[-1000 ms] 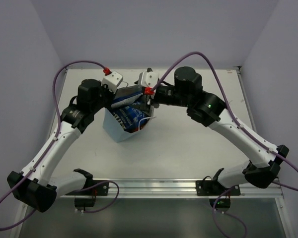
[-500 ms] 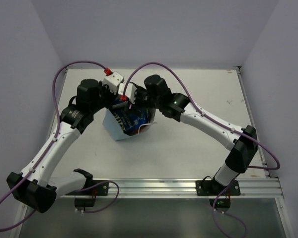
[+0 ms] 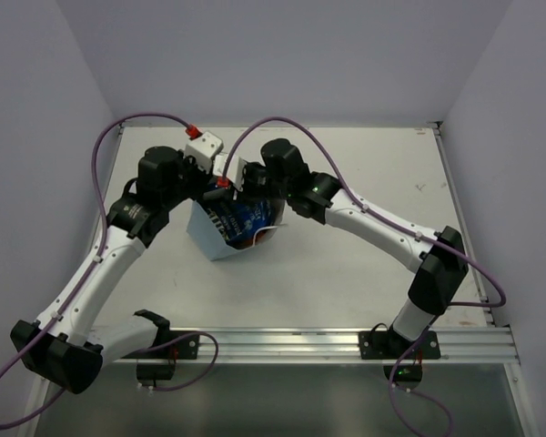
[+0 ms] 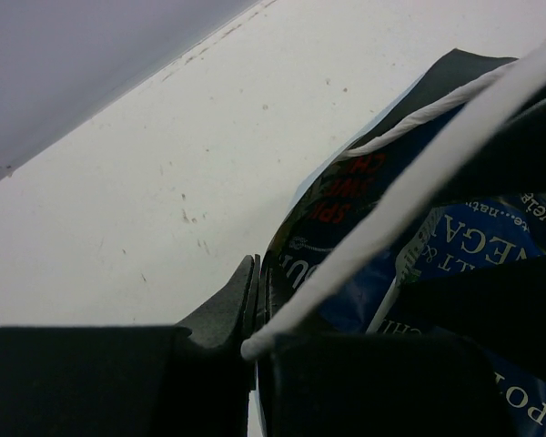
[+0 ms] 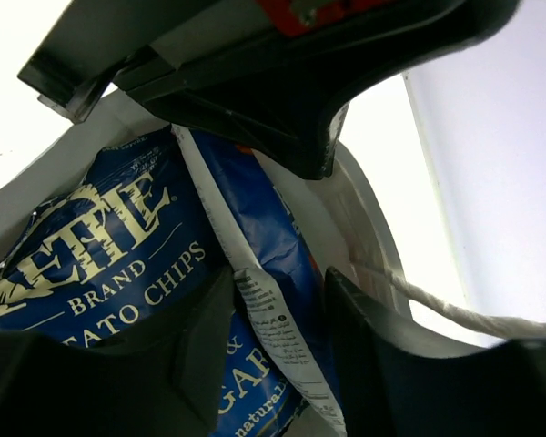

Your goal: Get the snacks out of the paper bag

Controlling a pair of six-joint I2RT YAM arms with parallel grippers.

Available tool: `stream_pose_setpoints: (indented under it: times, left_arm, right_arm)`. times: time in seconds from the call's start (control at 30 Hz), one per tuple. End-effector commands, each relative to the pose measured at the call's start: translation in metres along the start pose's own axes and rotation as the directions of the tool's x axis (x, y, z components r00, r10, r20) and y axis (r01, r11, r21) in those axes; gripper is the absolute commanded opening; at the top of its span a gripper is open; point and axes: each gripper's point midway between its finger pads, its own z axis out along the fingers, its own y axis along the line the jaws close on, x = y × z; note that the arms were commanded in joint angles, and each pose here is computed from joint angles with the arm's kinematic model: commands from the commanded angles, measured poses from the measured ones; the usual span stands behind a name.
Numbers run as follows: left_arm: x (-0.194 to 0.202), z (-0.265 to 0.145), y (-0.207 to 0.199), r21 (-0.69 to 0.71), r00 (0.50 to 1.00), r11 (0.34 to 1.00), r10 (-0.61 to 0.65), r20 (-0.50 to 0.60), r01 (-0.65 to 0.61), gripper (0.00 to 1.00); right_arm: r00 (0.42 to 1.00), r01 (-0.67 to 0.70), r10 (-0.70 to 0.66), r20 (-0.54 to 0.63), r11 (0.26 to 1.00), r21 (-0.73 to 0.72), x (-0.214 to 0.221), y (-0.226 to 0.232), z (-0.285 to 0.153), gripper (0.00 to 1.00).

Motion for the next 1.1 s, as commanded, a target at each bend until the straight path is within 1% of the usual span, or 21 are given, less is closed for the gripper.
stream_pose_setpoints:
  times: [0.0, 0.07, 0.17, 0.27, 0.37, 0.43, 0.47, 0.5, 0.57, 0.6, 0.73, 0.77, 0.9, 0.97, 1.0, 1.07]
  left_arm:
    - [-0.079, -0.028, 0.012, -0.062, 0.958, 0.998, 0.046, 0.282, -0.03, 0.0]
    - [-0.076, -0.027, 0.014, -0.072, 0.961, 0.997, 0.038, 0.275, -0.019, 0.0]
    - [-0.072, -0.027, 0.013, -0.074, 0.963, 0.997, 0.029, 0.269, -0.01, 0.0]
    - [-0.065, -0.028, 0.014, -0.086, 0.965, 0.996, 0.035, 0.261, -0.012, 0.0]
    - [-0.064, -0.031, 0.013, -0.082, 0.963, 0.997, 0.032, 0.267, -0.01, 0.0]
    - [-0.067, -0.033, 0.011, -0.068, 0.96, 0.998, 0.032, 0.278, -0.013, 0.0]
    - [-0.068, -0.034, 0.01, -0.064, 0.959, 0.998, 0.032, 0.283, -0.015, 0.0]
    - [-0.069, -0.034, 0.009, -0.06, 0.958, 0.998, 0.031, 0.284, -0.015, 0.0]
    - [-0.07, -0.034, 0.009, -0.058, 0.958, 0.998, 0.028, 0.286, -0.012, 0.0]
    - [-0.07, -0.034, 0.009, -0.058, 0.958, 0.998, 0.03, 0.286, -0.014, 0.0]
    - [-0.068, -0.034, 0.018, -0.103, 0.961, 0.995, 0.023, 0.276, 0.006, 0.0]
    - [-0.069, -0.034, 0.02, -0.113, 0.96, 0.993, 0.018, 0.278, 0.014, 0.0]
    - [-0.073, -0.033, 0.032, -0.171, 0.962, 0.983, -0.017, 0.271, 0.065, 0.0]
    - [-0.073, -0.034, 0.037, -0.198, 0.963, 0.978, -0.017, 0.271, 0.073, 0.0]
    - [-0.074, -0.034, 0.038, -0.204, 0.961, 0.976, -0.018, 0.274, 0.077, 0.0]
    - [-0.073, -0.034, 0.04, -0.215, 0.961, 0.973, -0.023, 0.274, 0.085, 0.0]
  right_arm:
    - [1.0, 0.006, -0.006, -0.016, 1.0, -0.018, 0.009, 0.005, 0.006, 0.46]
    - [1.0, 0.002, -0.002, -0.014, 1.0, -0.023, 0.01, 0.007, 0.005, 0.46]
    - [1.0, -0.006, 0.006, 0.0, 1.0, -0.031, 0.012, 0.012, 0.004, 0.49]
    - [1.0, -0.014, 0.014, 0.016, 1.0, -0.026, 0.013, 0.011, 0.0, 0.49]
    - [1.0, -0.01, 0.01, 0.017, 1.0, -0.019, 0.015, 0.01, 0.0, 0.48]
    - [1.0, -0.006, 0.006, 0.011, 1.0, -0.008, 0.017, 0.007, 0.002, 0.44]
    - [1.0, -0.004, 0.004, 0.012, 1.0, -0.003, 0.017, 0.006, 0.003, 0.39]
    - [1.0, -0.001, 0.001, 0.019, 1.0, 0.005, 0.015, 0.004, 0.003, 0.26]
    - [0.999, 0.006, -0.007, 0.037, 1.0, 0.022, 0.008, 0.0, 0.0, 0.1]
    - [0.999, 0.007, -0.009, 0.049, 1.0, 0.025, 0.004, -0.001, -0.002, 0.0]
    - [0.993, 0.034, -0.038, 0.114, 0.999, 0.039, -0.024, -0.004, -0.024, 0.0]
    - [0.988, 0.054, -0.061, 0.139, 0.997, 0.054, -0.036, -0.007, -0.035, 0.0]
    - [0.979, 0.094, -0.106, 0.173, 0.993, 0.076, -0.048, -0.004, -0.059, 0.0]
    - [0.976, 0.101, -0.114, 0.187, 0.992, 0.074, -0.049, 0.0, -0.068, 0.0]
    - [0.968, 0.109, -0.127, 0.215, 0.99, 0.089, -0.059, -0.001, -0.081, 0.0]
    - [0.964, 0.111, -0.128, 0.234, 0.99, 0.083, -0.063, 0.005, -0.09, 0.0]
